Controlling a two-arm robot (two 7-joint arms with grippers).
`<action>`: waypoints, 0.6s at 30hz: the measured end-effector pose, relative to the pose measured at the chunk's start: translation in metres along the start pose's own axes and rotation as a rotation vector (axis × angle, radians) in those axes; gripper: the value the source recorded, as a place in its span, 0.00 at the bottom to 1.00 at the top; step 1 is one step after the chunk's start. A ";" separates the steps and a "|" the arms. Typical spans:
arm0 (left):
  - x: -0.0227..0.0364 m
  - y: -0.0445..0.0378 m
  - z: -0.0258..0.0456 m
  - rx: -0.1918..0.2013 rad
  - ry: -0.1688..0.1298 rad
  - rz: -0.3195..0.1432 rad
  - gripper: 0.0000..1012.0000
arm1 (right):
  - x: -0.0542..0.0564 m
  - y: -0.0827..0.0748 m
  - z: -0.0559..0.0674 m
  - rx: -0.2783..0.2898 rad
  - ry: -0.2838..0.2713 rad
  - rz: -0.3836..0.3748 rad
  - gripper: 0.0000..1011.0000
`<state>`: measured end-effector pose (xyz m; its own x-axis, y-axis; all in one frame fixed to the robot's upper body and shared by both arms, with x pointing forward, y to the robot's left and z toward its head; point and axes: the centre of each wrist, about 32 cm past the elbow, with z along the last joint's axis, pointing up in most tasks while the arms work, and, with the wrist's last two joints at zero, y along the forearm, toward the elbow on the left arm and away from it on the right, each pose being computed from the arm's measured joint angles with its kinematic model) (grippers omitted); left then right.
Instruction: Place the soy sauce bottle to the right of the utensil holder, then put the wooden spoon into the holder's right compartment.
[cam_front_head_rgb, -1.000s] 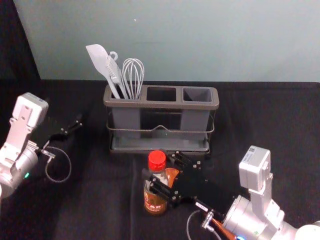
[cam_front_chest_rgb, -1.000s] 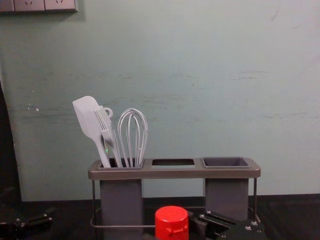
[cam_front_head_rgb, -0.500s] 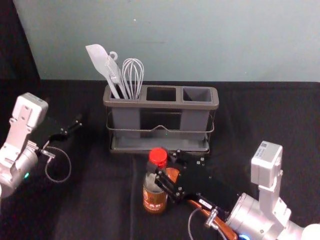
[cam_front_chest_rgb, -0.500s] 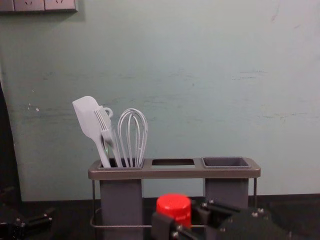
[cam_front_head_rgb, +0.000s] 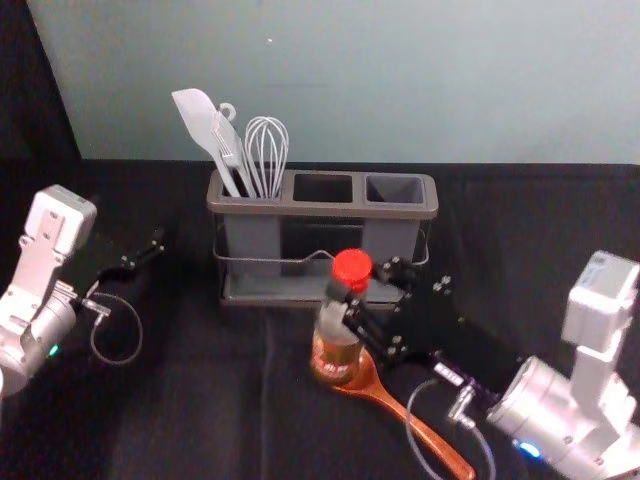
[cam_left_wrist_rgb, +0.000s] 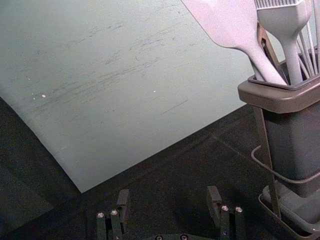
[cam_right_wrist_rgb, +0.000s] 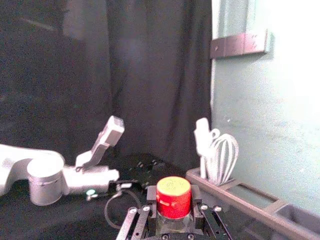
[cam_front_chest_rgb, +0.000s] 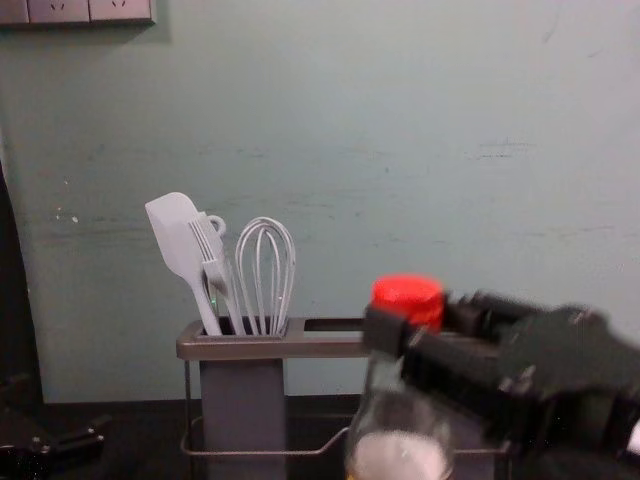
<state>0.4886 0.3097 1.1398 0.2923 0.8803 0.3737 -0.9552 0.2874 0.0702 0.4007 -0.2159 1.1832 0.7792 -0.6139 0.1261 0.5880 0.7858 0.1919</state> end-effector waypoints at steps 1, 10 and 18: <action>0.0000 0.0000 0.0000 0.000 0.000 0.000 0.99 | 0.001 -0.001 0.002 0.004 -0.004 -0.005 0.38; 0.0000 0.0000 0.0000 0.000 0.000 0.000 0.99 | 0.016 -0.018 0.022 -0.002 -0.041 -0.088 0.38; 0.0000 0.0000 0.0000 0.000 0.000 0.000 0.99 | 0.029 -0.040 0.025 -0.042 -0.056 -0.188 0.38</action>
<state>0.4886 0.3097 1.1398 0.2922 0.8803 0.3737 -0.9553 0.2873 0.0702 0.3942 -0.2674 1.2033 0.6425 -0.7523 0.1459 0.7313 0.6588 0.1769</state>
